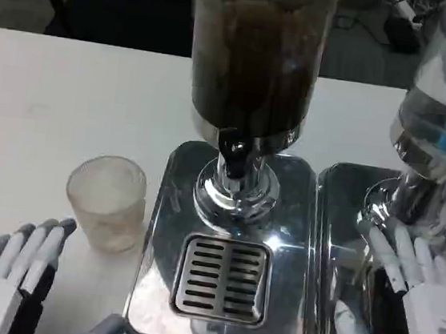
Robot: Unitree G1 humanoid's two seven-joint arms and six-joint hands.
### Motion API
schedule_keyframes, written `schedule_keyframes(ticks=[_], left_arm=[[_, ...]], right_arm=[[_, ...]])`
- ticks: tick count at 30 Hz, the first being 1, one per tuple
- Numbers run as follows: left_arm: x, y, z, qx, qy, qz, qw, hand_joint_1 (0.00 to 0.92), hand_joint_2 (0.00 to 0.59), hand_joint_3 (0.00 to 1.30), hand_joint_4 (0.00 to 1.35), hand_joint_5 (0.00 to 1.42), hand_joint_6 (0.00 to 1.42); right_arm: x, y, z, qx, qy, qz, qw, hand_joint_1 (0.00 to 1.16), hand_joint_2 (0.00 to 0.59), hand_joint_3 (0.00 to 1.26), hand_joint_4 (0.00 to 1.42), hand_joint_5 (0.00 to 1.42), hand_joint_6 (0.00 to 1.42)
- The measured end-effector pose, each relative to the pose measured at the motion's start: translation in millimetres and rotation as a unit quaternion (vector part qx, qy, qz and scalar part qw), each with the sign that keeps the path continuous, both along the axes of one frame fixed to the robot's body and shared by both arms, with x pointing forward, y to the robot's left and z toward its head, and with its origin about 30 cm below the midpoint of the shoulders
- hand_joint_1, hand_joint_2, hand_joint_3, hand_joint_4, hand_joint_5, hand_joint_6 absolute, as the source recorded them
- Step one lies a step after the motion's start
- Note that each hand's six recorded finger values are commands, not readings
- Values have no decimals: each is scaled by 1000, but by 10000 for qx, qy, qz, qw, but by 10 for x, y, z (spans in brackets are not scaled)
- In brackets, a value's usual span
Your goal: Grasp the cup under the faucet to collect the drink, then remove the cup.
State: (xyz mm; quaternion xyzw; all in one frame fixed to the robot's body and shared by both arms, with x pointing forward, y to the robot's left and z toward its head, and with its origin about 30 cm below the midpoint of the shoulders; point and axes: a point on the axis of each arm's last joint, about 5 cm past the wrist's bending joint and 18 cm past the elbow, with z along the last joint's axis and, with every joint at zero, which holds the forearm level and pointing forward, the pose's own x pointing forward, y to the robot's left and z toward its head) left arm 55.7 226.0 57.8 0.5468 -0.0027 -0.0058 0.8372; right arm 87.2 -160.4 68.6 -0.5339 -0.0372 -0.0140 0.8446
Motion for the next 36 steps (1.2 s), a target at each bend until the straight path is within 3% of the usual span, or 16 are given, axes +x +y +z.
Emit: schedule_keyframes(ticks=[17,23,27,28,31,33,36], left_arm=[[5,0,1,-13,-11,7,10000,0,134,0,0,0,0],[30,58,37,-105,-157,152,9997,0,134,0,0,0,0],[105,112,94,-278,-456,199,9984,0,134,0,0,0,0],[164,140,130,-326,-688,186,9969,0,132,0,0,0,0],[296,190,148,-528,-976,164,9937,0,105,0,0,0,0],[363,230,128,-640,-964,218,9930,0,92,0,0,0,0],[536,336,41,-1106,-715,335,9907,0,69,0,0,0,0]], right_arm=[[6,9,0,23,-11,-9,10000,214,542,113,0,0,0],[35,76,5,20,-69,97,9999,212,542,114,0,0,0],[35,118,1,-8,-68,24,10000,212,542,114,0,0,0],[33,136,3,25,-81,-4,10000,212,542,114,0,0,0],[28,148,2,42,-107,-65,9999,212,542,114,0,0,0],[30,158,3,49,-127,-70,9999,212,542,114,0,0,1],[44,187,-5,80,-160,-72,9998,211,542,114,0,0,1]])
